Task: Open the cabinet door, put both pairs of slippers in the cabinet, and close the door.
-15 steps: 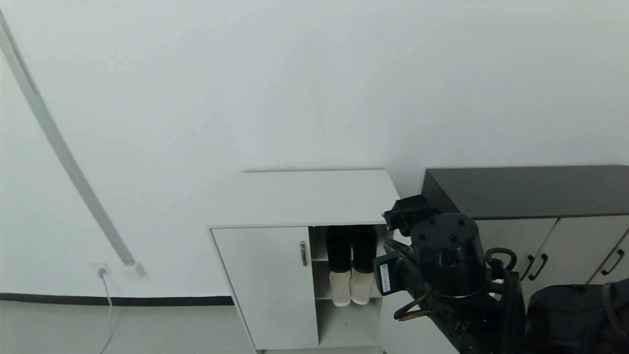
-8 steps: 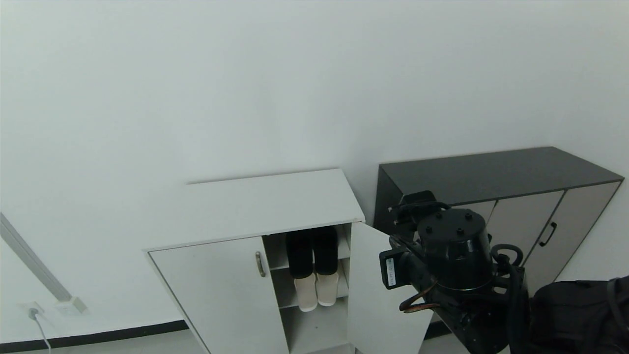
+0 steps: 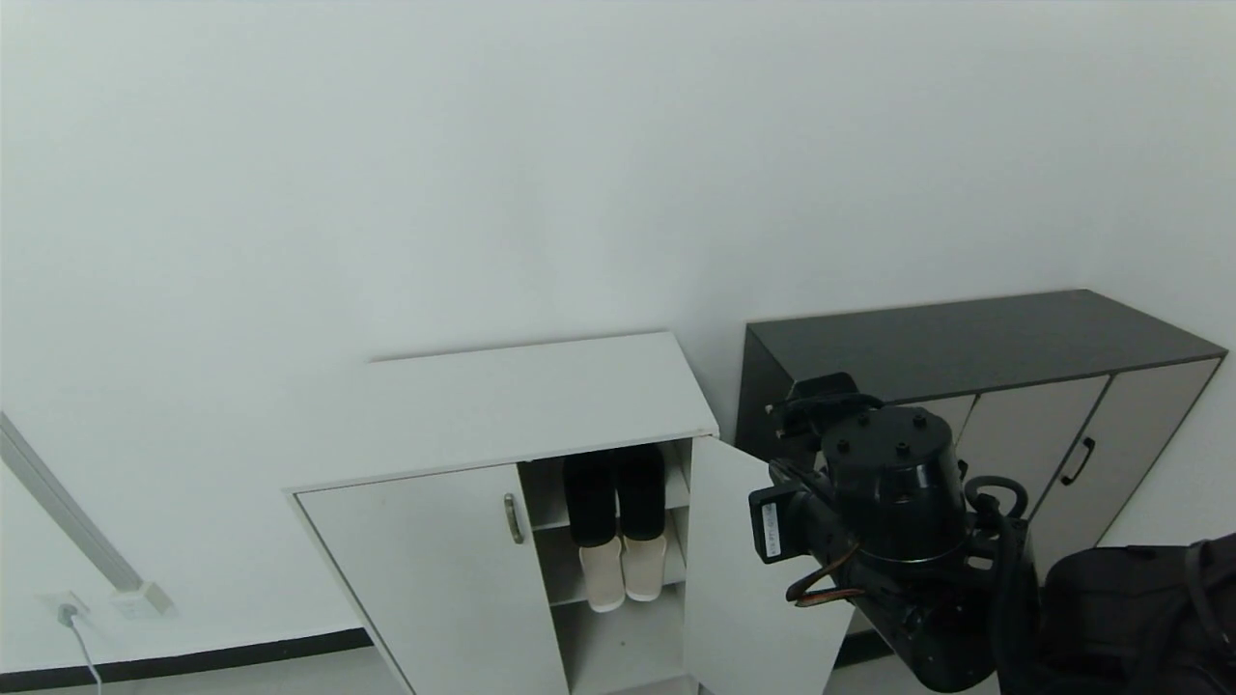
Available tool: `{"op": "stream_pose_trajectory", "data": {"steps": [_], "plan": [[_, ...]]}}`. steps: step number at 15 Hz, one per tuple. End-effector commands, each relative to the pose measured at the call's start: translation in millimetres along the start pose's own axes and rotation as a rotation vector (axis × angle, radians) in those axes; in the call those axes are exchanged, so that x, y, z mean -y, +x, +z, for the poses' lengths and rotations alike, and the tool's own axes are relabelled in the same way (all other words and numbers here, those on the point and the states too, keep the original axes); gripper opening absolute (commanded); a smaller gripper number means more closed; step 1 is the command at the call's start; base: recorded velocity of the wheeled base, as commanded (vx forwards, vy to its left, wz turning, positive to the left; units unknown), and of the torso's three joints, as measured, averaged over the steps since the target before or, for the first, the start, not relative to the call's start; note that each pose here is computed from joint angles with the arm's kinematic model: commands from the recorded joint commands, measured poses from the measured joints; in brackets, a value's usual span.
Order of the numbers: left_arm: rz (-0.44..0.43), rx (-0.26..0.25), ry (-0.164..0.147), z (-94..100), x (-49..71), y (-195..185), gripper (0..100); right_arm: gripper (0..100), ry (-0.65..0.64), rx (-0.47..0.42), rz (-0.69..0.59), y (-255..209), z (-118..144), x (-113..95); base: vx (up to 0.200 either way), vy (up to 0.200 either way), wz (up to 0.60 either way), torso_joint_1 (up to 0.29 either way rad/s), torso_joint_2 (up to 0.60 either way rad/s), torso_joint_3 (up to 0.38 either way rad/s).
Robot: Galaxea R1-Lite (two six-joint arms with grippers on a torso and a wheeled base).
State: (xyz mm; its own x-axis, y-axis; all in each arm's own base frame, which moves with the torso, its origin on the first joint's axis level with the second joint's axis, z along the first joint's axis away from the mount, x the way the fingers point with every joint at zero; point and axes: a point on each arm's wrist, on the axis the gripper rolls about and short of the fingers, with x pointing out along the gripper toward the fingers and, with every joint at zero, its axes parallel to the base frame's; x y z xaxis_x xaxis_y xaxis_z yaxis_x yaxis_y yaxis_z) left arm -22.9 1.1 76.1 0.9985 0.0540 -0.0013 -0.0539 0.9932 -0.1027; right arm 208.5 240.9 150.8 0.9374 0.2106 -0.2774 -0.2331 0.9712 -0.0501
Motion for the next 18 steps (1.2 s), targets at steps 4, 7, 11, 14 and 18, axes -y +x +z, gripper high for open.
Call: {"op": "stream_pose_trajectory", "data": {"steps": [4, 7, 11, 14, 18], "plan": [[0.000, 0.000, 0.000, 0.1, 0.0, 0.1, 0, 0, -0.007, -0.008, -0.001, 2.0, -3.5, -1.2, -0.200, 0.000, 0.00, 0.005, 0.01, -0.002], [0.000, 0.000, 0.000, 0.1, 0.0, 0.1, 0, 0, -0.013, -0.018, -0.008, 5.5, -7.2, -0.7, -0.200, 0.000, 0.00, -0.009, 0.00, 0.001], [0.001, 0.000, -0.001, 0.1, 0.0, 0.1, 0, 0, -0.006, 0.005, -0.020, 11.3, -6.0, 1.7, 0.000, 0.000, 0.00, 0.000, 0.00, 0.000], [0.015, 0.000, -0.006, 0.0, -0.3, 0.1, 0, 0, 0.002, 0.015, -0.060, 20.4, -7.5, 13.2, 0.000, 0.000, 0.00, 0.000, 0.00, 0.000], [0.014, 0.000, -0.004, 0.0, -0.3, 0.1, 0, 0, 0.046, 0.054, -0.088, 53.6, 18.8, 53.8, 0.000, 0.000, 0.00, 0.000, 0.00, 0.000]]}}
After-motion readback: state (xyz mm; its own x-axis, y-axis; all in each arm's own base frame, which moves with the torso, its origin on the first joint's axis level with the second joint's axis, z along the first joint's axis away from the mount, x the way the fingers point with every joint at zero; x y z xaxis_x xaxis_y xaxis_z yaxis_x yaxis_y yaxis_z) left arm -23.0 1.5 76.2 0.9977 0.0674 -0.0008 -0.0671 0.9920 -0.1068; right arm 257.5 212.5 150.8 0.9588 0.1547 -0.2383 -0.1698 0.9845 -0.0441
